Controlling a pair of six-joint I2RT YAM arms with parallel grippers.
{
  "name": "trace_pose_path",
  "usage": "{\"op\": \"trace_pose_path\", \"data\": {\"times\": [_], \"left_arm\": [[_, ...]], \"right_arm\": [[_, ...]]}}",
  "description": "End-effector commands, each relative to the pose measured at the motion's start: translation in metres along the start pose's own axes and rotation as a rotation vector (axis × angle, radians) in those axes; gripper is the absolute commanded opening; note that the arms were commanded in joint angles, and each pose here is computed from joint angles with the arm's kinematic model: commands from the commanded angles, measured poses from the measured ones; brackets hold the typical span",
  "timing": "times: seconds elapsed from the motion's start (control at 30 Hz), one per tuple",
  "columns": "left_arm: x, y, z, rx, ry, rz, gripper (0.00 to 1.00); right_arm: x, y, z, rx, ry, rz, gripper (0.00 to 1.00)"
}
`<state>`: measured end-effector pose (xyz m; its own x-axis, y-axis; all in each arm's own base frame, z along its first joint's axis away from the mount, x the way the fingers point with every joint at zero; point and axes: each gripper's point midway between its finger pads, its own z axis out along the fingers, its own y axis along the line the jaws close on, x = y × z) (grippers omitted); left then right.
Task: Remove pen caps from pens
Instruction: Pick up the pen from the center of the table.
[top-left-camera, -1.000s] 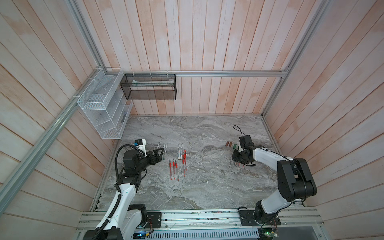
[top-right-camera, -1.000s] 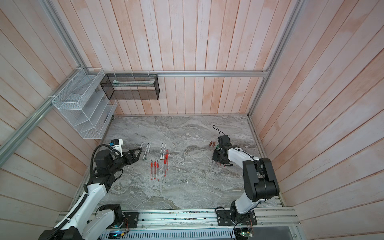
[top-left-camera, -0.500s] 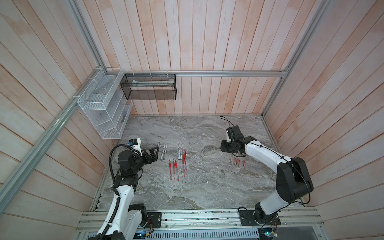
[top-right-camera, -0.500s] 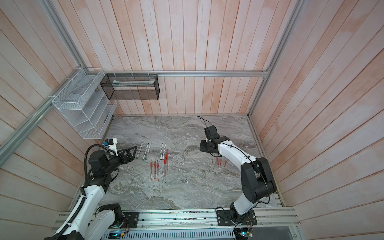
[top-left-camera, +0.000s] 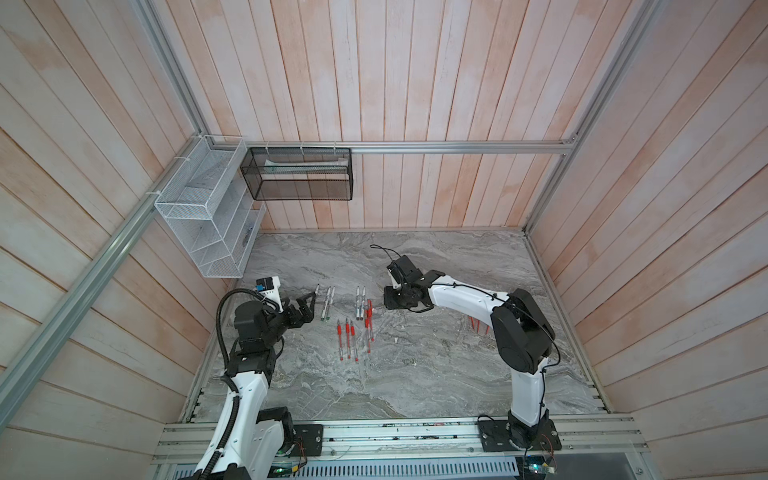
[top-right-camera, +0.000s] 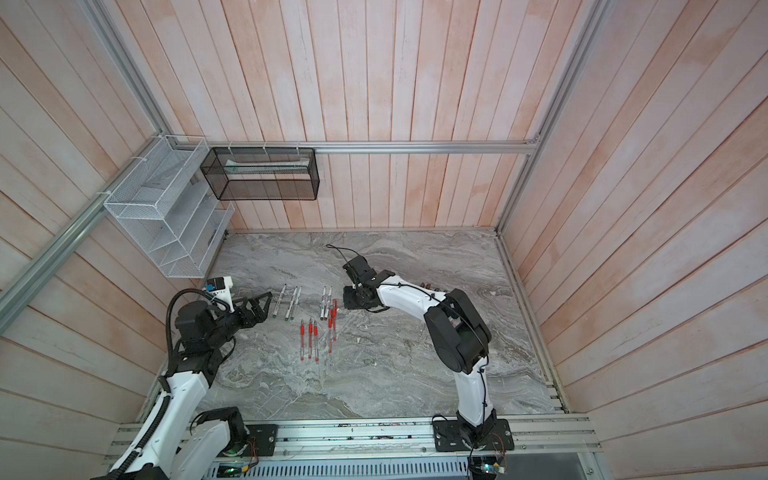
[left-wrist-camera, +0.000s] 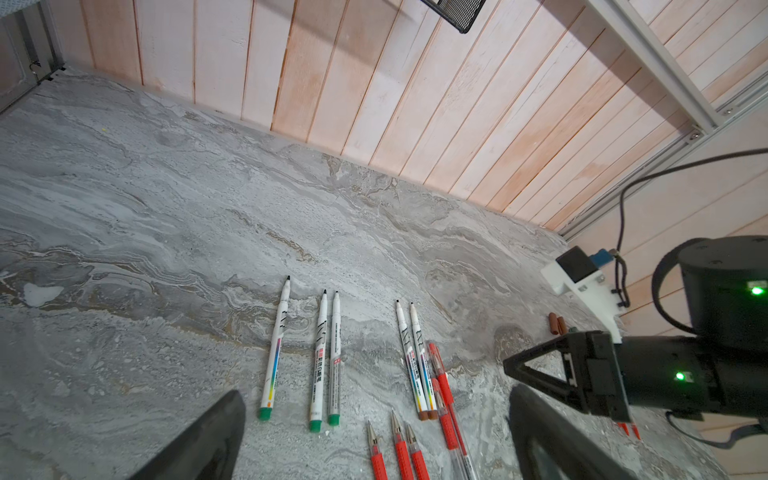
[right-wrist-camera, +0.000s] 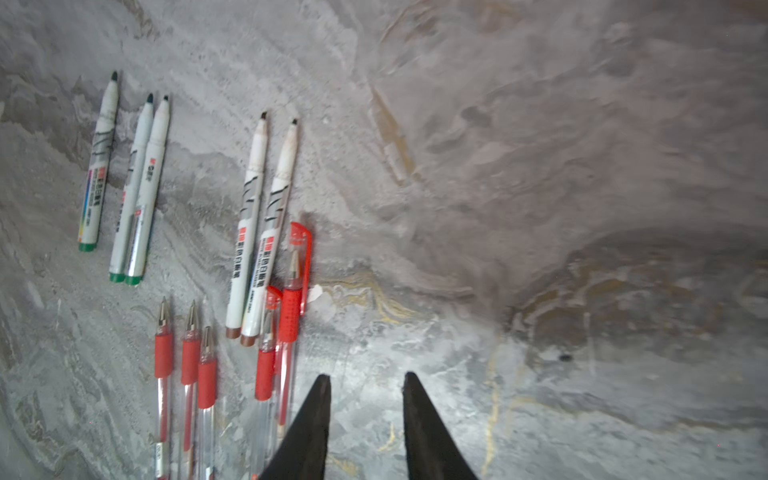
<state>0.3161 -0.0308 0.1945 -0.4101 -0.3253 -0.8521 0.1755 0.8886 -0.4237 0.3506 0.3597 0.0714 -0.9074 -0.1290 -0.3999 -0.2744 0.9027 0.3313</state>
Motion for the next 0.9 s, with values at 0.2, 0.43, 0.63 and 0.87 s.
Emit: {"op": "trace_pose_path", "data": {"times": [0.2,0.43,0.63,0.87], "left_arm": [[-0.010,-0.005,-0.003,0.009,-0.028,0.033,1.00],[-0.012,-0.006,-0.003,0.005,-0.033,0.043,1.00],[-0.014,-0.005,-0.003,-0.002,-0.038,0.044,1.00],[-0.015,-0.006,-0.003,0.000,-0.039,0.052,1.00]], "right_arm": [[0.016,0.029,0.025,0.008,0.062,-0.040,0.30],[0.014,0.025,0.044,0.049,0.086,-0.045,0.27],[0.016,0.023,0.056,0.073,0.118,-0.055,0.27],[0.026,0.013,0.060,0.117,0.155,-0.071,0.26]]}}
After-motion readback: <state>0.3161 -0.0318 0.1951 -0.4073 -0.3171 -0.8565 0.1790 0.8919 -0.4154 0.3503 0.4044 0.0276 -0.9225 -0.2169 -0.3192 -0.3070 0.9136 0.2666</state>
